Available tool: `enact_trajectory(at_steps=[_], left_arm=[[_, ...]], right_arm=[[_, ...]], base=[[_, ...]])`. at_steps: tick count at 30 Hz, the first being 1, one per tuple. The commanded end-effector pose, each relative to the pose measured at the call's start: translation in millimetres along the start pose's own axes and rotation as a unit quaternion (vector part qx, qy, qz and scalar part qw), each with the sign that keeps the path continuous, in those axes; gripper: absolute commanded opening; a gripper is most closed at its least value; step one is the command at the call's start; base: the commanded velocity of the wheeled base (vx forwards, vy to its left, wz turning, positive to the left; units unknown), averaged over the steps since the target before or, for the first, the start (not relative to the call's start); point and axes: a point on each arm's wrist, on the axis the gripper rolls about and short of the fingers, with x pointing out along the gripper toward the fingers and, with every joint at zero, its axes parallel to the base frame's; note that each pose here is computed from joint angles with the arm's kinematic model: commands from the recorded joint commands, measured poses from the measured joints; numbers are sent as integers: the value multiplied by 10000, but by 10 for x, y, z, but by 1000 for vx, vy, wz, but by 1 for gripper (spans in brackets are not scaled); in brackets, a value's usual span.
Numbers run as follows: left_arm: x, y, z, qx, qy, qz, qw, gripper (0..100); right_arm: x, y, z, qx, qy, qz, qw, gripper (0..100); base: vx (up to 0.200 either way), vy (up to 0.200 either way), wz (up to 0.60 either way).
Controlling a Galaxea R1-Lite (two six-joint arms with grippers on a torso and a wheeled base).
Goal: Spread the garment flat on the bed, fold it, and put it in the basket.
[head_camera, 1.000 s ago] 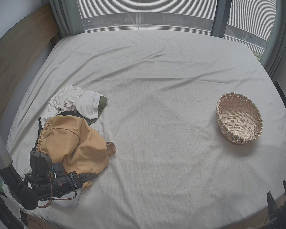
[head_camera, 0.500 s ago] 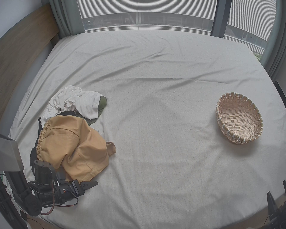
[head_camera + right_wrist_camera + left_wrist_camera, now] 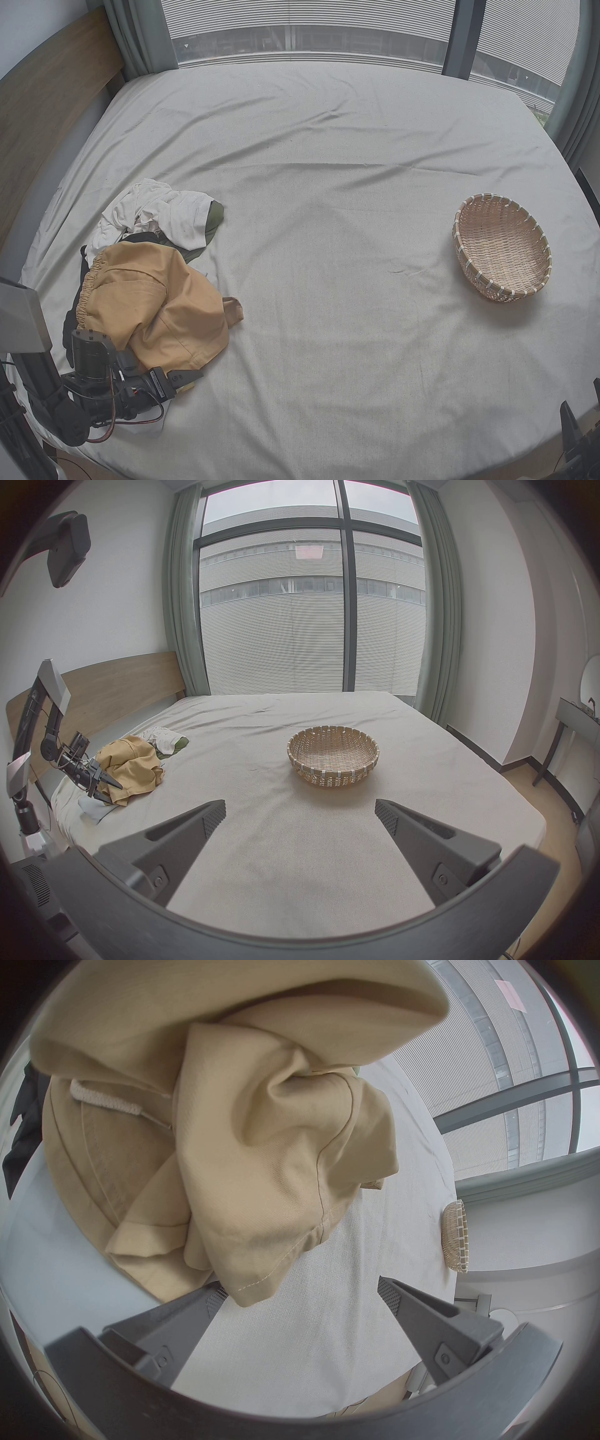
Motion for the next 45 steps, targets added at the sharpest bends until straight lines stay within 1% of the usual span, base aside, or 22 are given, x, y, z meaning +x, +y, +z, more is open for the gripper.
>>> enact_trajectory(at_steps=[1,6,11,20,24,25,29,30,40,45], left_arm=[[41,15,-3,-14,46,24,10000,100],[69,13,-3,5,66,16,10000,100],[150,-17,85,63,-127,5,9999,100],[284,24,126,48,-146,71,9999,100],[313,17,145,85,-210,25,9997,100],[329,-4,170,113,-322,-18,9994,100],[358,-1,156,126,-301,-13,9995,100],[362,-3,153,130,-291,-23,9995,0],[371,-42,134,182,-264,-97,9994,0],[361,-85,135,232,-318,-204,9990,0]], right_arm=[[0,0,-52,2,6,4,10000,100],[0,0,-52,2,6,4,10000,100],[0,0,-52,2,6,4,10000,100],[0,0,-52,2,6,4,10000,100],[0,0,-52,2,6,4,10000,100],[0,-1,-52,2,5,-4,10000,100],[0,0,-52,2,6,4,10000,100],[0,0,-52,2,6,4,10000,100],[0,0,-55,-14,21,4,10000,100],[0,-1,-55,-14,21,-4,10000,100]], base=[[0,0,0],[0,0,0],[0,0,0],[0,0,0],[0,0,0],[0,0,0],[0,0,0],[0,0,0],[0,0,0],[0,0,0]])
